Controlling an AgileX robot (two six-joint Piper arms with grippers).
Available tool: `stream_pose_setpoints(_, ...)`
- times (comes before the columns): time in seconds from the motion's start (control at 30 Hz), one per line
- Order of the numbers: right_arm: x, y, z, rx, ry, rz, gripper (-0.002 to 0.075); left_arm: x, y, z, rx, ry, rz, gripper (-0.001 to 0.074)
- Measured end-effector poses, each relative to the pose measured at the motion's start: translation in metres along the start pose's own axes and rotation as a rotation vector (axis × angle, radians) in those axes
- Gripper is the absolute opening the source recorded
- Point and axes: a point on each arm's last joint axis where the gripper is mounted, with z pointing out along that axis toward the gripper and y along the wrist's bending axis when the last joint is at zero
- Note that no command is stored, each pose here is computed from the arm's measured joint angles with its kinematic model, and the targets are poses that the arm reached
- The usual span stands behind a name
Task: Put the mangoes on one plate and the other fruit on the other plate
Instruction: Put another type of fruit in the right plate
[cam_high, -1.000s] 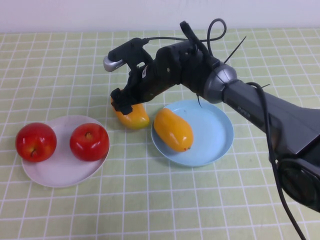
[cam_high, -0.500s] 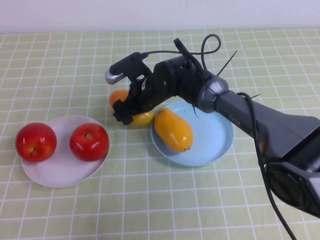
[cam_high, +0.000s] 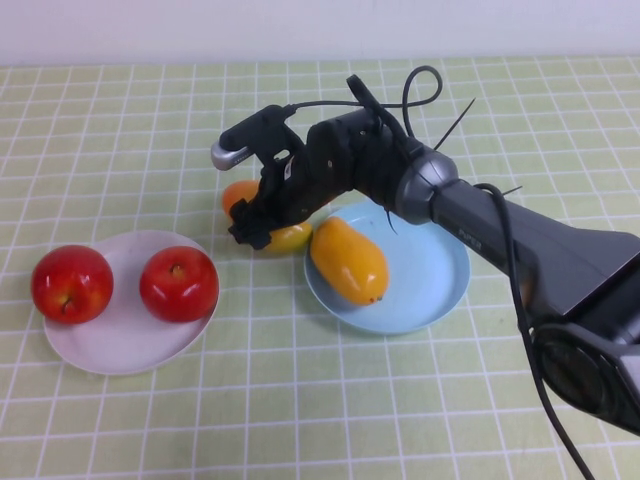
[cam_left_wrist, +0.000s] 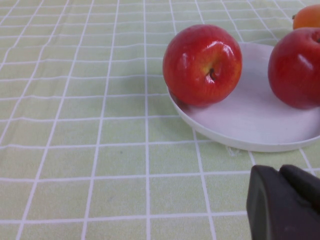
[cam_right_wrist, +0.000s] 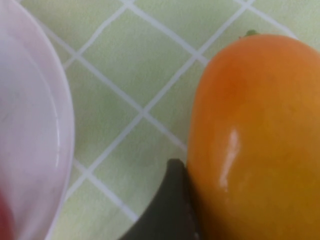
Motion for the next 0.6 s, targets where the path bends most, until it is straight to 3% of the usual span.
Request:
stream_pose_setpoints(0.2,-0.014,0.0,-0.039,0.03,0.042,0.011,0.0587,0.0,0.0,0.0,0.0,0.0,0.0,0.0002)
stream_pose_setpoints(0.4,-0.038,-0.005,-0.116,0.145,0.02,0.161,0.0587,0.0,0.0,0.0,0.0,0.0,0.0,0.0002)
stream_pose_setpoints(0.6,-0.031,-0.021,-0.169,0.251,0.132,0.272,0.0587,0.0,0.0,0.0,0.0,0.0,0.0,0.0002)
